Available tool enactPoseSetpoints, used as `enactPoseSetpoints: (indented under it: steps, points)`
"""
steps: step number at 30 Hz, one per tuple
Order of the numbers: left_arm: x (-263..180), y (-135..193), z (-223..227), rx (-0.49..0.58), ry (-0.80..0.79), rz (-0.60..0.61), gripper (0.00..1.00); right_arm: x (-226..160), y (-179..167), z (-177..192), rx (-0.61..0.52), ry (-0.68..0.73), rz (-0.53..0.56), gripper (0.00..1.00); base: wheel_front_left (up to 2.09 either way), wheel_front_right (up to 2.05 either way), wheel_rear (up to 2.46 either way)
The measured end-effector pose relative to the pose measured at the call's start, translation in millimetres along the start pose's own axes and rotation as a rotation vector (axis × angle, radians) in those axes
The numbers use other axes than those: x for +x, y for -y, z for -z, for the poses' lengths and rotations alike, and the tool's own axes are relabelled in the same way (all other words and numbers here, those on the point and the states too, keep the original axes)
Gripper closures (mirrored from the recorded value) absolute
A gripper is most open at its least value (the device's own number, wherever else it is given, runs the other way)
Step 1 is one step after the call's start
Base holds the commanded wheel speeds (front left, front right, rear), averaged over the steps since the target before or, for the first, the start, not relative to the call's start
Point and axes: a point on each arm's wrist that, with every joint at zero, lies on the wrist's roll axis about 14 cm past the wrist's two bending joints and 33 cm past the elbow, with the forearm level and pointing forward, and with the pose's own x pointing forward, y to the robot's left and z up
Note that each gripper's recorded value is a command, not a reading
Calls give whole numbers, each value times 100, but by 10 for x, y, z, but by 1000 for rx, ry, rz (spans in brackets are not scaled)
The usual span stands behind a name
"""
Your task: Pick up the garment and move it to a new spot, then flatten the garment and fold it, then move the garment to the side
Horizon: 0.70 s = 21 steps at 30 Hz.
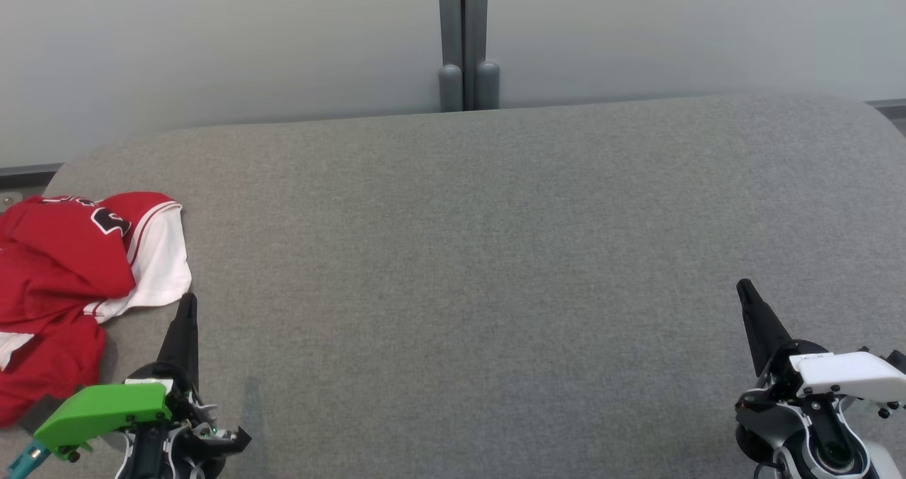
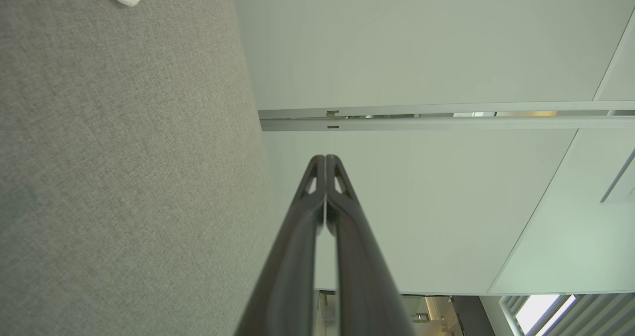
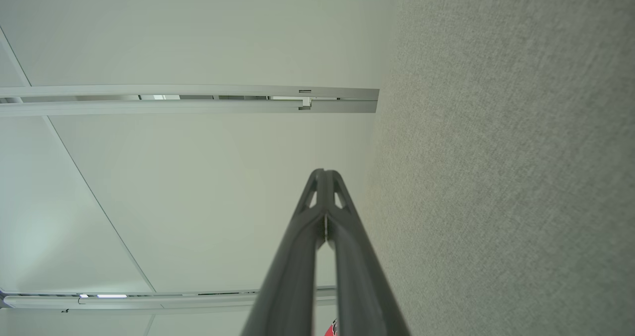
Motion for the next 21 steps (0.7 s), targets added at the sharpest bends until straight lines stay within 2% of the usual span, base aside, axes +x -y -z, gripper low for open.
enactPoseSetpoints:
  steps: [21]
  points:
    - [0,0,0,0,0,0,100,0,0,0,0,0,0,100,0,0,0]
